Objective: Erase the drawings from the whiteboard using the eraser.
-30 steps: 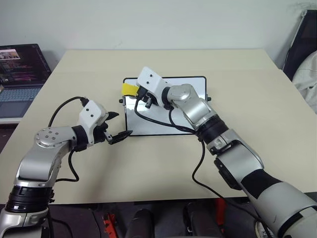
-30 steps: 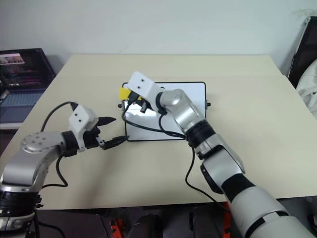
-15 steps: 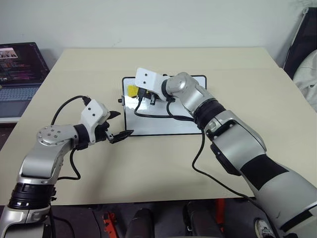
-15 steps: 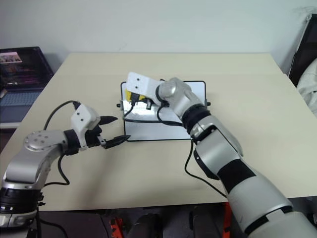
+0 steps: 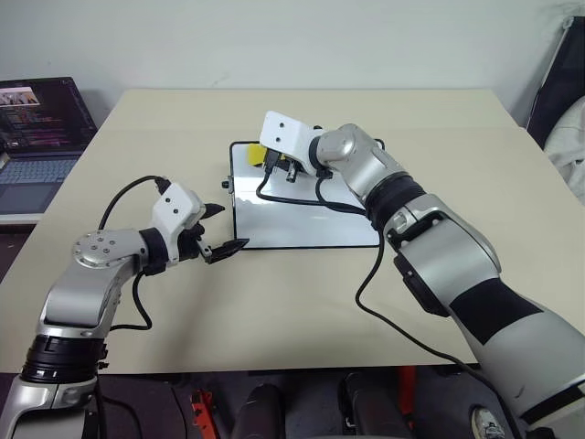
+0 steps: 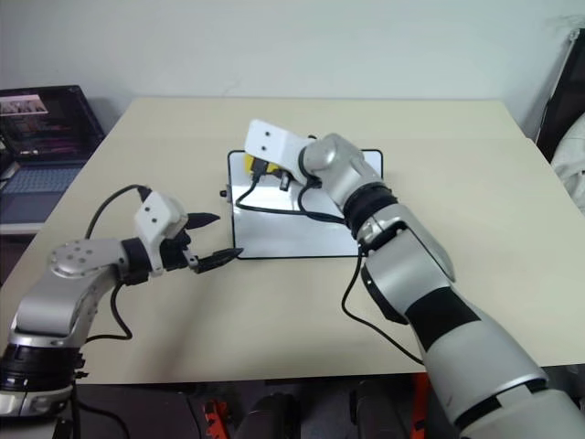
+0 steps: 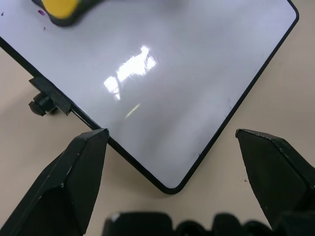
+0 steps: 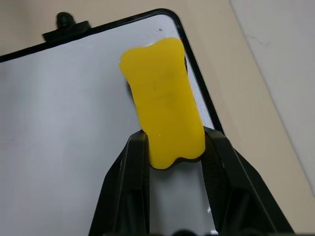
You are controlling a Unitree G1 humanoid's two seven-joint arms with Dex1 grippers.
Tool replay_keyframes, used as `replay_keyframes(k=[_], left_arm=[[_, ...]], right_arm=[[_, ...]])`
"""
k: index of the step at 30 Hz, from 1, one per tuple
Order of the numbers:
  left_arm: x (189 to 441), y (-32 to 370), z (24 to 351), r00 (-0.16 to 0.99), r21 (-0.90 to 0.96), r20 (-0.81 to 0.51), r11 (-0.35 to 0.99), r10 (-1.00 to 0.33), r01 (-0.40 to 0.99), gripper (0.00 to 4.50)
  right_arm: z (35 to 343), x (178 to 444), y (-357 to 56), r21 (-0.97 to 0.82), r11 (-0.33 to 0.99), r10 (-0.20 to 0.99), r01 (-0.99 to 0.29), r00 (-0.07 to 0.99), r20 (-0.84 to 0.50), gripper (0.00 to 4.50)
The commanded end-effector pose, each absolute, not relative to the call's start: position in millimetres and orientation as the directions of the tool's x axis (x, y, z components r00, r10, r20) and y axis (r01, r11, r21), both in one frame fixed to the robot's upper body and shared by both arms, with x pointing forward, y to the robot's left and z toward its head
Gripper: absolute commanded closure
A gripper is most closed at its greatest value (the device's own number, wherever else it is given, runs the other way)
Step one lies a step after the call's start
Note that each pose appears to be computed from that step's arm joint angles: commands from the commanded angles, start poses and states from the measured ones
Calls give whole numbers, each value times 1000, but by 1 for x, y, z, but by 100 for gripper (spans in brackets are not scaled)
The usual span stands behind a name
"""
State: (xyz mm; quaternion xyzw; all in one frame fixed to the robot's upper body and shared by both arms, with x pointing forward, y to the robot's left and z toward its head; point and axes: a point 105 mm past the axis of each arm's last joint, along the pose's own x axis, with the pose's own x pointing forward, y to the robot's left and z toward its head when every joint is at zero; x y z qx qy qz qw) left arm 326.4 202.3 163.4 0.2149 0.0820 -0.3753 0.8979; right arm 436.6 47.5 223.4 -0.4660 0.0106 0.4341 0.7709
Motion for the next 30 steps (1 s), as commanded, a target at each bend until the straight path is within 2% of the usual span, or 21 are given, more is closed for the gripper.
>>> replay_keyframes(k=[1,5,8,11,17,19,24,26,30], left_arm=[[327,196,173,699,359,-284,603,-656,713,0],[328,195,173,697,359,-284,601,-659,714,0],[328,196,173,697,360,-286,600,-658,714,0],[327,197,173,699,361,-286,602,-655,712,0],[327,197,172,700,359,-287,604,-655,712,0],[327,196,172,698,358,-286,603,-656,713,0],[328,195,172,696,358,-286,600,-659,716,0],[328,195,171,695,358,-287,600,-659,716,0],[328,195,171,696,358,-285,600,-659,715,0]], right_arm=[[213,426,59,-701,85,675,-708,558,-483,340],[239,435,64,-743,238,677,-625,655,-334,340],[246,441,57,-755,291,651,-587,700,-293,340],[239,443,52,-751,274,636,-601,699,-327,340],[208,427,62,-710,93,662,-698,576,-480,341],[212,426,66,-718,106,671,-688,583,-459,341],[245,440,62,-773,277,652,-571,703,-285,341],[246,441,60,-777,281,643,-564,711,-284,341],[222,435,61,-749,174,645,-640,648,-404,341]])
